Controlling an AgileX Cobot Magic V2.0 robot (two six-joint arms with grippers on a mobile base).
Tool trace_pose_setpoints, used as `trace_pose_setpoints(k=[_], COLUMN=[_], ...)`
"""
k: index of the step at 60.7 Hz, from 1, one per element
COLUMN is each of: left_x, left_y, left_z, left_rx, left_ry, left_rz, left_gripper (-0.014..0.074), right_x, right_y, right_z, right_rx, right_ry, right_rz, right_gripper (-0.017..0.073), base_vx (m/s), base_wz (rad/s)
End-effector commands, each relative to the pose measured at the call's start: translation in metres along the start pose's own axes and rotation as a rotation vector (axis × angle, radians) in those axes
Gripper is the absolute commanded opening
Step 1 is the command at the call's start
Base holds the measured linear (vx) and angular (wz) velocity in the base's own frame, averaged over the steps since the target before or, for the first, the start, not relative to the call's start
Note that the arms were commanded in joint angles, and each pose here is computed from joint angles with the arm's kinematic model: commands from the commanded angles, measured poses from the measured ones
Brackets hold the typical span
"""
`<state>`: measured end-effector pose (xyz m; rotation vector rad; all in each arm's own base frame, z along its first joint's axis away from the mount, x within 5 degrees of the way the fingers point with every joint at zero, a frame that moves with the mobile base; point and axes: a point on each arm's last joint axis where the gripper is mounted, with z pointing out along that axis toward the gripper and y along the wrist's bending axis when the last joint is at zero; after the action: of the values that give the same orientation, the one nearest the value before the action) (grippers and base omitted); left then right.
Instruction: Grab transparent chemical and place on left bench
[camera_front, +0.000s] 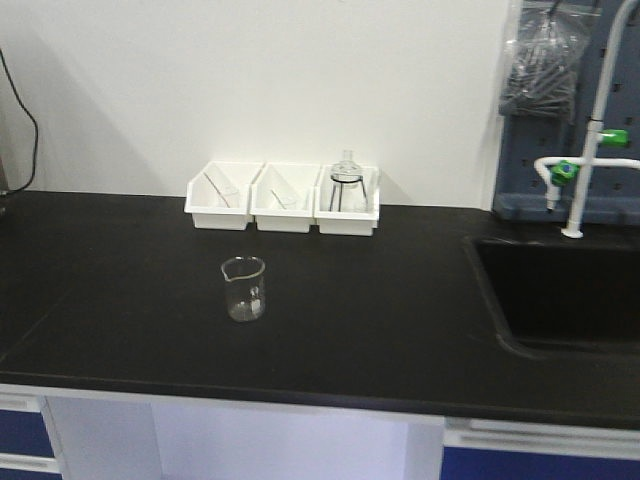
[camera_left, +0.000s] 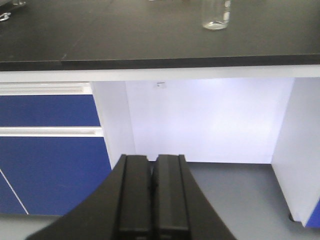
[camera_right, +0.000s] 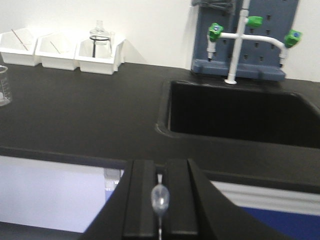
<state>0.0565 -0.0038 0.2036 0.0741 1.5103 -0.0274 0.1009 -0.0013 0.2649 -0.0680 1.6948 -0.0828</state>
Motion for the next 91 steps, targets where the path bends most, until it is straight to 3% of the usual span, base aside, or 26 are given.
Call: trace_pose_setpoints(k=[1,91], left_x=[-0.0028,-0.0028], left_y=[0.0001,0.0001], left_z=[-0.0013,-0.0013], left_rx=[-0.002,-0.002], left_ry=[-0.081,-0.081], left_rz=[-0.009,-0.009], left_gripper=[-0.0003,-0.0003], right_x=[-0.0148,-0.0148], right_y=[0.0012,0.0012], right_z=[-0.0005,-0.0005], right_rx=[-0.021,-0.021], right_ry=[-0.079,-0.079], right_rz=[-0.005,-0.005], right_gripper=[0.0083,0.0083], base_vx=[0.31,0.28], base_wz=[0.25,0.06])
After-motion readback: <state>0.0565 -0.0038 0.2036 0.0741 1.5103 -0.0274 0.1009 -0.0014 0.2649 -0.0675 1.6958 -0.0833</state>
